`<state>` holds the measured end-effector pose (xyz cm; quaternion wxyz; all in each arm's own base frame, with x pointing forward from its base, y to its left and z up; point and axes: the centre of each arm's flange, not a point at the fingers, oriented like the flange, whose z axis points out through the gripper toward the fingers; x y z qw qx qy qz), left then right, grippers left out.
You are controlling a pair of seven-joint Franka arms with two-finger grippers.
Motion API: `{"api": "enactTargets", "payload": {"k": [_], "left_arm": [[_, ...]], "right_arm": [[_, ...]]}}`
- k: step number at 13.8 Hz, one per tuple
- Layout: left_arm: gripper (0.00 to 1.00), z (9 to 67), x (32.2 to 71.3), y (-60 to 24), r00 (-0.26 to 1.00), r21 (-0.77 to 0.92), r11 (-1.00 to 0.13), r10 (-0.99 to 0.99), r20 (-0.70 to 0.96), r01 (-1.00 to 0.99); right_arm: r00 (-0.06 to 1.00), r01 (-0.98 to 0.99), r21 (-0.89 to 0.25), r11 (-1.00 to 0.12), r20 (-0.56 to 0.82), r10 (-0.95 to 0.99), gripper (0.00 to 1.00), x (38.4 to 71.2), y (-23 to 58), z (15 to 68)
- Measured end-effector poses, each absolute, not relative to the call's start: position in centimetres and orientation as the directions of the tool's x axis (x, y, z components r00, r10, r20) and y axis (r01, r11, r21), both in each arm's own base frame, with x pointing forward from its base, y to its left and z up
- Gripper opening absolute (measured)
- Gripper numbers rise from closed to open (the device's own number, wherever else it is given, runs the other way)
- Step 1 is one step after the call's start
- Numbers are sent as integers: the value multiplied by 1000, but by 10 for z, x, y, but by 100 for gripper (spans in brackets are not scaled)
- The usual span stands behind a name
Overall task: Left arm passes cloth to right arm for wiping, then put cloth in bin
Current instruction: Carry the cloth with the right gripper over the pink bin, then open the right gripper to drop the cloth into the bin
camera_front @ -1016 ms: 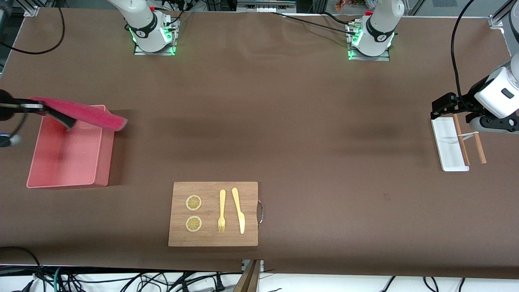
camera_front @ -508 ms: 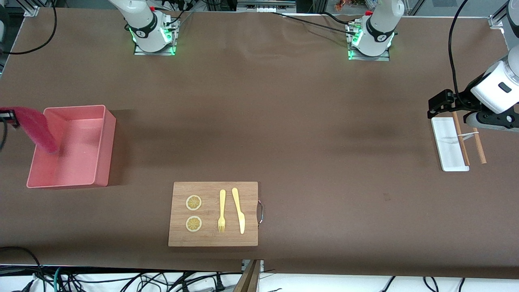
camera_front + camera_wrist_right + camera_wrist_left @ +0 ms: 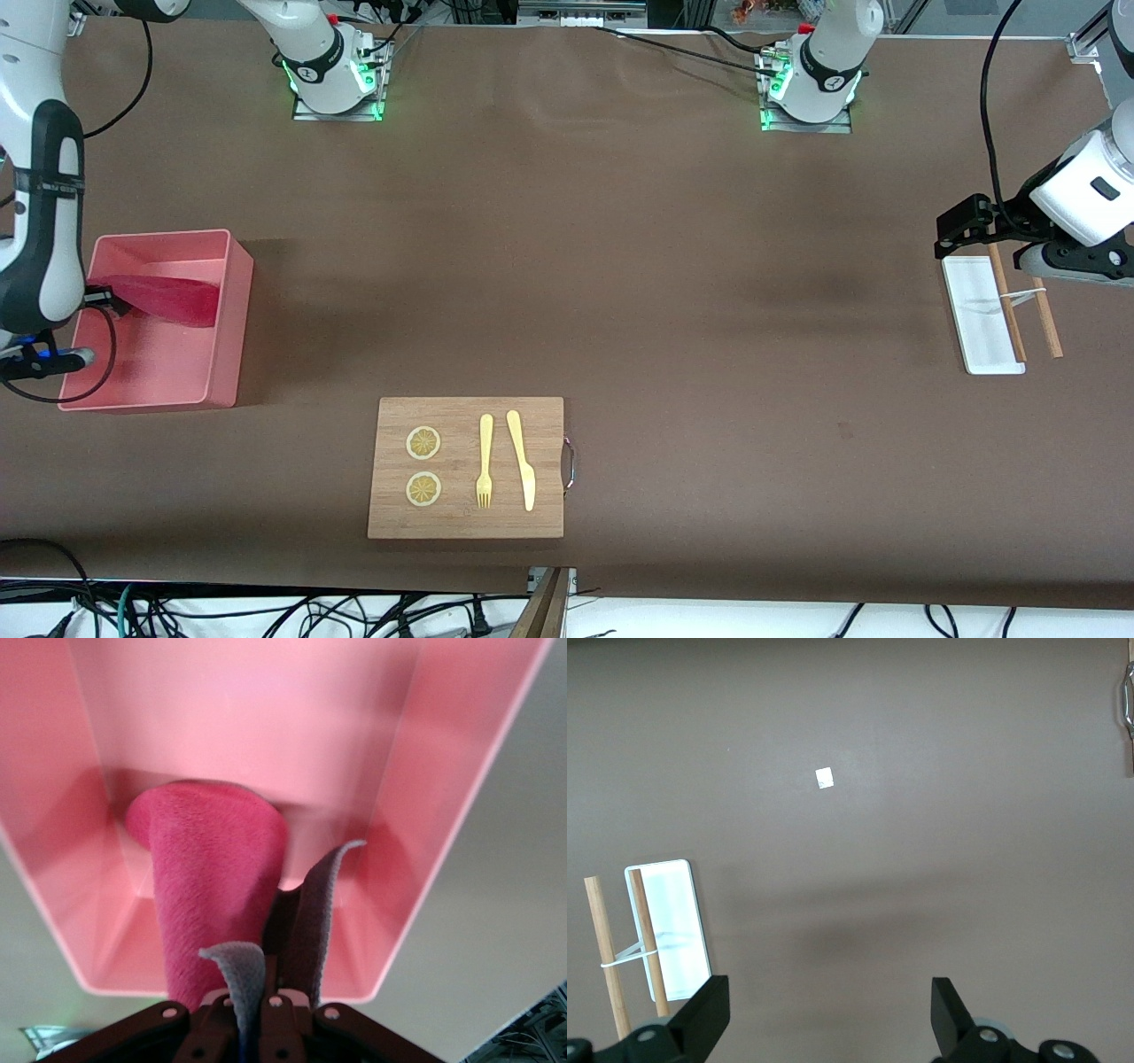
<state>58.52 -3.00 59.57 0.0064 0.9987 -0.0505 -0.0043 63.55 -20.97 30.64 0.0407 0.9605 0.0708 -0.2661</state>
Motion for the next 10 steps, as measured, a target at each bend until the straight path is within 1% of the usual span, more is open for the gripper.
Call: {"api": "enactTargets", "payload": {"k": [2,3,7,9,10], "left_arm": [[100,596,585,-30,995,13,-995,-101,-8,-101],[100,596,585,-30,995,13,-995,-101,-8,-101],[100,596,585,-30,995,13,-995,-101,-8,-101],[100,596,585,-30,995,13,-995,-101,-8,-101],[100,596,585,-30,995,13,-995,-101,-8,-101]], "right_arm": [[845,151,41,-988,-523,108,1,633,-211,288],[846,138,48,-989,-526,93,6,633,-211,282],[867,104,49,-993,-494,66,48,638,-208,279],[881,97,40,-994,-469,67,67,642,-203,290],[892,96,37,-995,-446,70,78,645,-200,303]]}}
